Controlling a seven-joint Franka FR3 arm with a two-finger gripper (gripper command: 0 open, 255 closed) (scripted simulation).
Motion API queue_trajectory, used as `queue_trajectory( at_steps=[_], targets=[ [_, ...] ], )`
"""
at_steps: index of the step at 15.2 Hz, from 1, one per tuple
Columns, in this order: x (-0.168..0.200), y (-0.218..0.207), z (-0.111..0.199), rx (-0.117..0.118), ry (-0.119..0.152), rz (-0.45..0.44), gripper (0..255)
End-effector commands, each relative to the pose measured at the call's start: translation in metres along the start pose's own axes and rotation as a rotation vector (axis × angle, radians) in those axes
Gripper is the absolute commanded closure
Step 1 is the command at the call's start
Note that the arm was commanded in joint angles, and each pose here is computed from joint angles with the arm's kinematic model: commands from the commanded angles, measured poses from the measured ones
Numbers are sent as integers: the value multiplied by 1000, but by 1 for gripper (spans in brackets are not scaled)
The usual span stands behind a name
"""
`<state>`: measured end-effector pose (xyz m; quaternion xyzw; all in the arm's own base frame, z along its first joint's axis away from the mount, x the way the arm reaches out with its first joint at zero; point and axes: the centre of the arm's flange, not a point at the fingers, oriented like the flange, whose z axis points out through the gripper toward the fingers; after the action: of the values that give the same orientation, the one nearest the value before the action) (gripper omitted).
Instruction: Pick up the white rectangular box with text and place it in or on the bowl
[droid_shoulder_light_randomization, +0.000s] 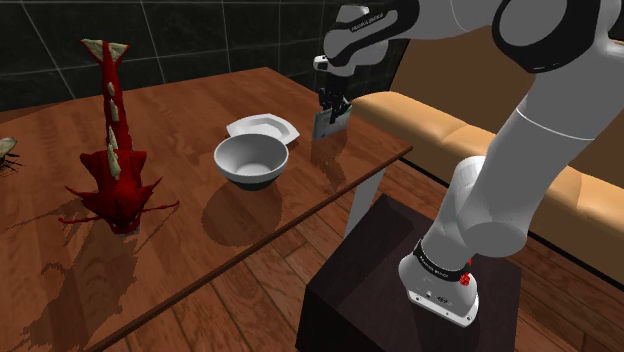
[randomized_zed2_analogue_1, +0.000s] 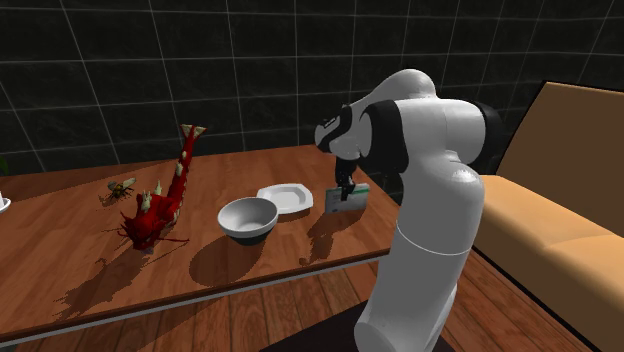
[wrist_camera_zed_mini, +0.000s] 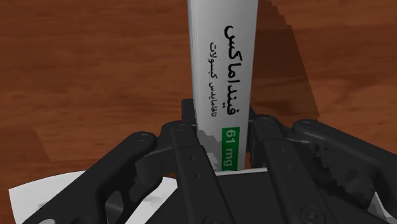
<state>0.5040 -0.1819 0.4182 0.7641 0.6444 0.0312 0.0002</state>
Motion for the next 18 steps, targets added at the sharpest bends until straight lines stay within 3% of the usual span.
queue_trajectory(
  at_steps=[1,18],
  targets=[
    [1,1,-10,0,0,0,255],
    [5,4,-99,0,0,0,255]
  ],
)
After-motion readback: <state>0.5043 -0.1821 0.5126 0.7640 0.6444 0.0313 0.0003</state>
